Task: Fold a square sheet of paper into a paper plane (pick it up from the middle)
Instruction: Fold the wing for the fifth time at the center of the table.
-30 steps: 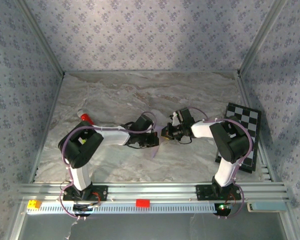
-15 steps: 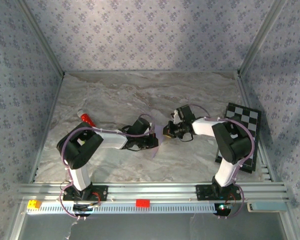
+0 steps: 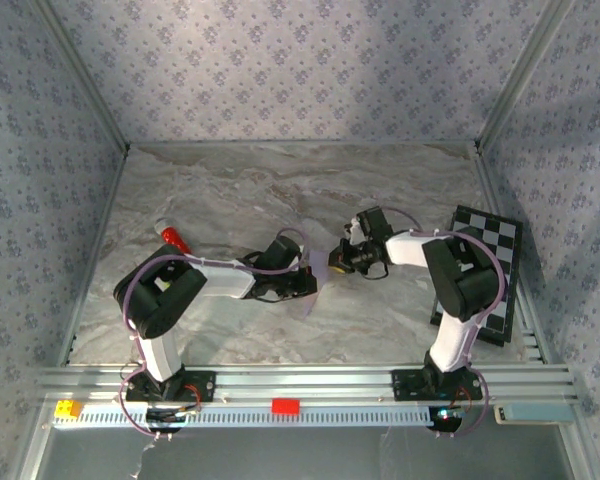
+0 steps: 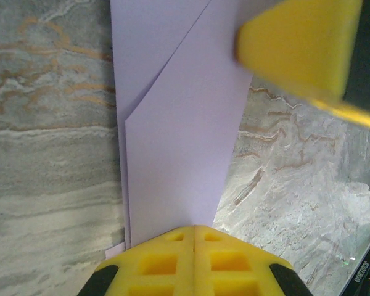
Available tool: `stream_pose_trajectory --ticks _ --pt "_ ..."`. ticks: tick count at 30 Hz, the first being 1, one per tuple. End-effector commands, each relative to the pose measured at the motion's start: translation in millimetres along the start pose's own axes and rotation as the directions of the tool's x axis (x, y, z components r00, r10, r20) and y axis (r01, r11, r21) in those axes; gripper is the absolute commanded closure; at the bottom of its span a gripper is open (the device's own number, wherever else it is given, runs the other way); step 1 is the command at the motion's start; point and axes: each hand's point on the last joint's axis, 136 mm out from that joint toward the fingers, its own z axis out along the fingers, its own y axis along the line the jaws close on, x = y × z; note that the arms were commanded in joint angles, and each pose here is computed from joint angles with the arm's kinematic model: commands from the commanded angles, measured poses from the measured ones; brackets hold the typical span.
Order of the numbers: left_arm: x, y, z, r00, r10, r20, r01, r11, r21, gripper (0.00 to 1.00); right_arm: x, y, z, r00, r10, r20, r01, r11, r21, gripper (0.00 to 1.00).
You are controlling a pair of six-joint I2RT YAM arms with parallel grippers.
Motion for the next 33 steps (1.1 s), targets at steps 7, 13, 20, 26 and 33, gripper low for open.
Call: stream_pose_trajectory --ticks 7,13,20,26,33 --pt "40 52 8 0.993 -0.075 -0.090 0.056 0.979 -0.193 1.00 -56 -14 -18 0.995 0.051 0.085 -0.053 0.998 0.024 1.00" --pt "33 40 6 0.996 -0.076 -0.043 0.067 0.982 -0.178 1.00 -49 5 -41 0.993 0.017 0.118 -0.018 1.000 0.008 0.97" --pt "12 8 -8 0.999 -0.035 0.029 0.039 0.990 -0.136 0.89 -8 11 -48 0.995 -0.023 0.098 0.023 1.000 0.006 0.88" --pt "0 -10 -29 0.996 0.013 0.088 0.000 0.989 -0.146 0.78 23 4 -51 0.995 -0.029 0.092 0.027 0.999 0.023 0.84" --pt "5 10 -50 0.992 0.019 0.124 0.005 0.981 -0.195 0.75 43 5 -48 0.998 -0.032 0.060 0.031 0.999 0.020 0.83"
